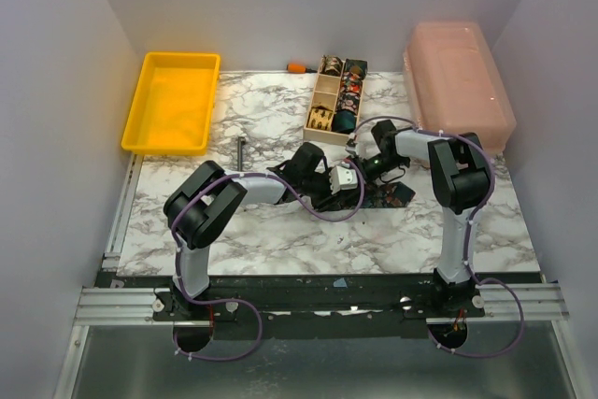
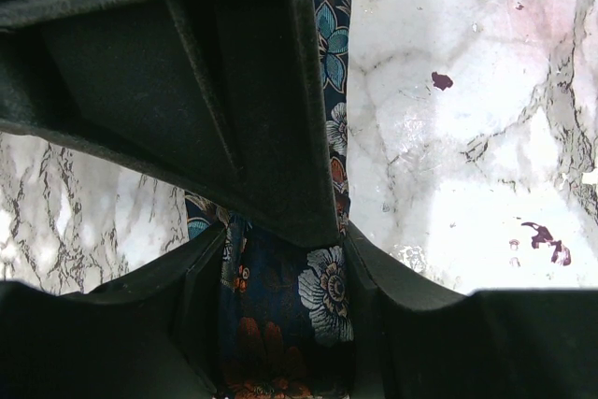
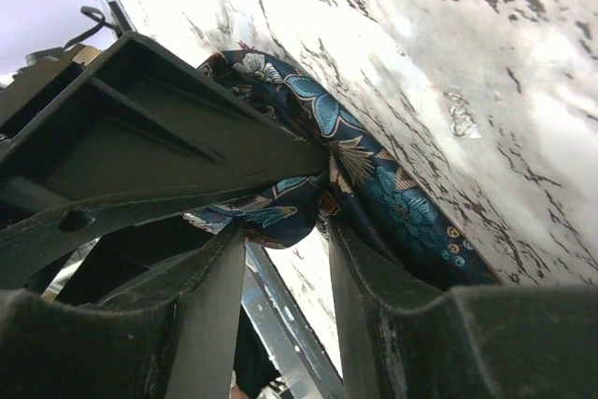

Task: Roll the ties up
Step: Roll the tie at the center of the board.

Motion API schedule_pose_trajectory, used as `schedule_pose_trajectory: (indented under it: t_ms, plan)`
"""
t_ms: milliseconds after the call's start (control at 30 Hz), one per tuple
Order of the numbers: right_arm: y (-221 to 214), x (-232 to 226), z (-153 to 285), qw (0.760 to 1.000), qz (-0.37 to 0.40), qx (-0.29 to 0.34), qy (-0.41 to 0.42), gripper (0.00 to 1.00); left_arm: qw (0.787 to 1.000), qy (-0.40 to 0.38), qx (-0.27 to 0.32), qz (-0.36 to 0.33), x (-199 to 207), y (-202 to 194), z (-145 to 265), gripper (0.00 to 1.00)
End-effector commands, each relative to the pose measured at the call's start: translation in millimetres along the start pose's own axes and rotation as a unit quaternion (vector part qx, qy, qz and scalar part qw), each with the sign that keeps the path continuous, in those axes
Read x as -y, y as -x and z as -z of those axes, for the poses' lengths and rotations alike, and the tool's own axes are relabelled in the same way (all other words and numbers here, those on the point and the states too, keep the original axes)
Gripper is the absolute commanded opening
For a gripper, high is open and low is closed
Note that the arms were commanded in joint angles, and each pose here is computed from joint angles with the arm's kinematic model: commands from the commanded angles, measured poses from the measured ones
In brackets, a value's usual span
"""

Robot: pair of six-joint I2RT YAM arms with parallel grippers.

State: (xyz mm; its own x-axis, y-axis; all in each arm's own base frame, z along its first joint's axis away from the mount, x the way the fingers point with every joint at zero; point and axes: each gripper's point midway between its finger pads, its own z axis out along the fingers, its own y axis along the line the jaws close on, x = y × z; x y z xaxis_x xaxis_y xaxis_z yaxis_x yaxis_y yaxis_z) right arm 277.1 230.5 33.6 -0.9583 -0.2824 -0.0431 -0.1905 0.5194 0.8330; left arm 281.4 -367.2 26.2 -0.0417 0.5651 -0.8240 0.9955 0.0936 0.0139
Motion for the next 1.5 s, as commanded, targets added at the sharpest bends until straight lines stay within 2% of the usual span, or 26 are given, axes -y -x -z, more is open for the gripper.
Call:
schedule_pose_trajectory:
  t_ms: [0,33,100,133,300,400,467,600,733,933,967,1067,1300,1400,1467]
  plan:
    - [8,-5,-8,0.999,0.020,0.006,0.033,0.39,0.993,-0.028,-0.093,0.064,23,-66,-1,0.43]
    - [7,-4,-8,0.999,0.020,0.005,0.032,0.31,0.993,-0.028,-0.092,0.063,22,-66,-1,0.43]
    - [4,4,-10,1.000,0.018,-0.002,0.018,0.07,0.993,-0.027,-0.092,0.064,22,-65,-2,0.45]
    - [2,11,-10,1.000,0.015,-0.006,0.003,0.00,0.993,-0.026,-0.091,0.064,21,-64,-2,0.47]
    - [-7,43,-9,0.997,0.019,-0.019,-0.071,0.00,0.996,-0.011,-0.057,0.073,16,-54,2,0.69]
    - [-6,60,-8,0.993,0.019,-0.019,-0.111,0.00,0.997,0.004,-0.003,0.083,9,-36,10,0.85]
    - [-4,68,-7,0.991,0.020,-0.019,-0.129,0.00,0.996,0.016,0.045,0.075,3,-21,16,0.89]
    - [-2,81,-8,0.988,0.013,-0.024,-0.151,0.00,0.994,0.019,0.094,0.046,1,-4,21,0.90]
    - [0,86,-9,0.987,0.004,-0.029,-0.158,0.00,0.993,0.002,0.121,0.011,1,8,16,0.84]
    - [-4,87,-11,0.987,-0.004,-0.045,-0.153,0.00,0.991,-0.001,0.132,-0.009,4,15,3,0.83]
    - [-5,87,-11,0.987,-0.006,-0.048,-0.151,0.00,0.991,-0.003,0.131,-0.006,5,15,1,0.81]
    - [-8,85,-11,0.988,-0.005,-0.056,-0.143,0.00,0.994,-0.002,0.110,0.011,3,7,-7,0.67]
    - [-11,57,-3,0.993,0.012,-0.049,-0.110,0.00,0.994,0.027,0.051,0.090,-1,-15,0,0.19]
    - [-12,32,7,0.995,0.028,-0.035,-0.086,0.01,0.992,0.023,0.001,0.128,4,-33,3,0.10]
    - [-4,16,18,0.996,0.046,-0.013,-0.076,0.08,0.990,0.017,-0.023,0.136,9,-44,5,0.09]
